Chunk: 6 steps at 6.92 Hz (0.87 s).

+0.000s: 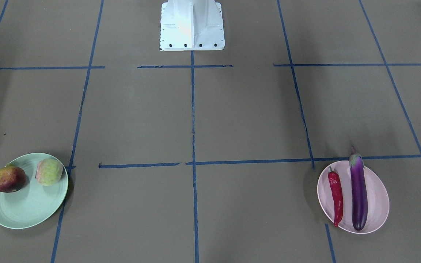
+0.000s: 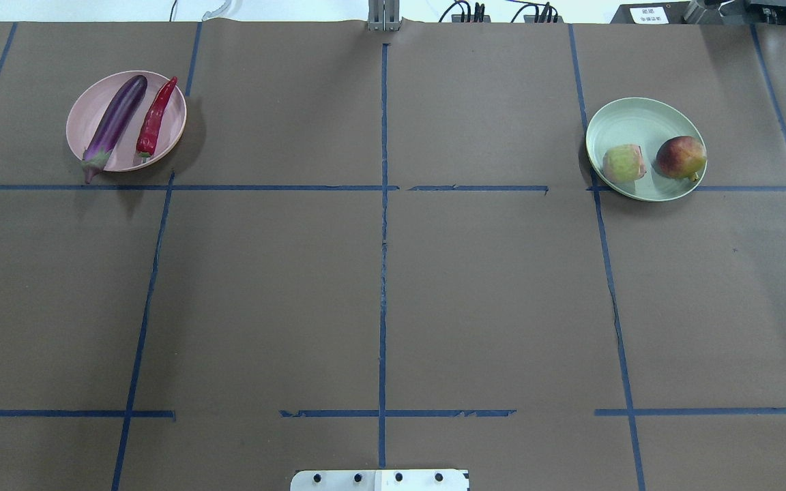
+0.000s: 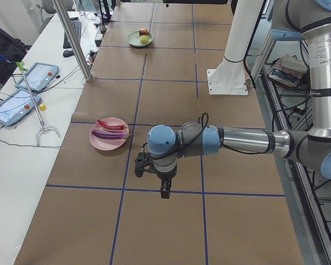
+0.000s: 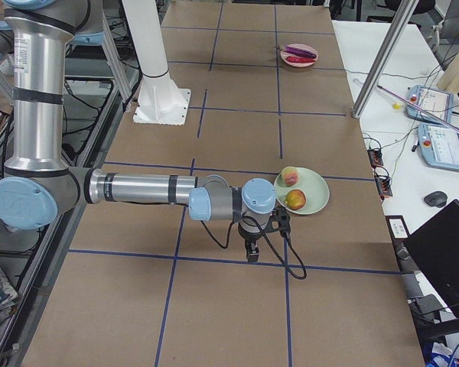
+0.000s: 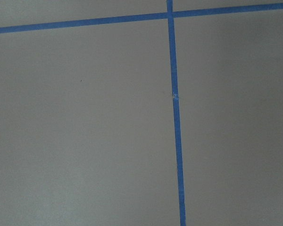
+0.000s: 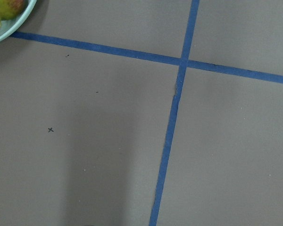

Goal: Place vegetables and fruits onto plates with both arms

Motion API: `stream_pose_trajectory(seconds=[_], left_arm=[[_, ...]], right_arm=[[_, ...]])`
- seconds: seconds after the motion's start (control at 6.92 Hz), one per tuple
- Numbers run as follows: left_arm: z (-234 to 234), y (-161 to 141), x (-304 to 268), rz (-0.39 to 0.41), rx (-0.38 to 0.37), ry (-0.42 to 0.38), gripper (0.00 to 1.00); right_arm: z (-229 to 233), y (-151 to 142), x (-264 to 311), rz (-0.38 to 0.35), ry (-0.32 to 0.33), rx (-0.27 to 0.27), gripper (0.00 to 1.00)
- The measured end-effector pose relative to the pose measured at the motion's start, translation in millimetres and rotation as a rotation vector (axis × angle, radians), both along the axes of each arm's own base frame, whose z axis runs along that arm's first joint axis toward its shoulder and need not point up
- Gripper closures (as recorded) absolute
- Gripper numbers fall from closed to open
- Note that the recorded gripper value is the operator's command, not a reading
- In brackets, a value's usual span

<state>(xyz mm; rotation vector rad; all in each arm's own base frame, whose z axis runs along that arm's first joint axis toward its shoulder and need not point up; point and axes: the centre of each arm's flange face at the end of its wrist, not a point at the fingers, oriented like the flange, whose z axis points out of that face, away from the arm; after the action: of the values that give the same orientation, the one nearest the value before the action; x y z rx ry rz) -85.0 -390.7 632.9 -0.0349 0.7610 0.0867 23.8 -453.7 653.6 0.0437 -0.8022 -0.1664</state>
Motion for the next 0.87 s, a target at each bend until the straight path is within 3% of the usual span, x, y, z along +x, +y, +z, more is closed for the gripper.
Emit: stream_pose_trajectory(seconds=[0.87], left_arm=[[-0.5,-0.1,0.5,0.001,0.0,0.0,0.0]], right_arm=[[0.2,2.0,-0.3,-0.001,-0.001,0.0,0.0]])
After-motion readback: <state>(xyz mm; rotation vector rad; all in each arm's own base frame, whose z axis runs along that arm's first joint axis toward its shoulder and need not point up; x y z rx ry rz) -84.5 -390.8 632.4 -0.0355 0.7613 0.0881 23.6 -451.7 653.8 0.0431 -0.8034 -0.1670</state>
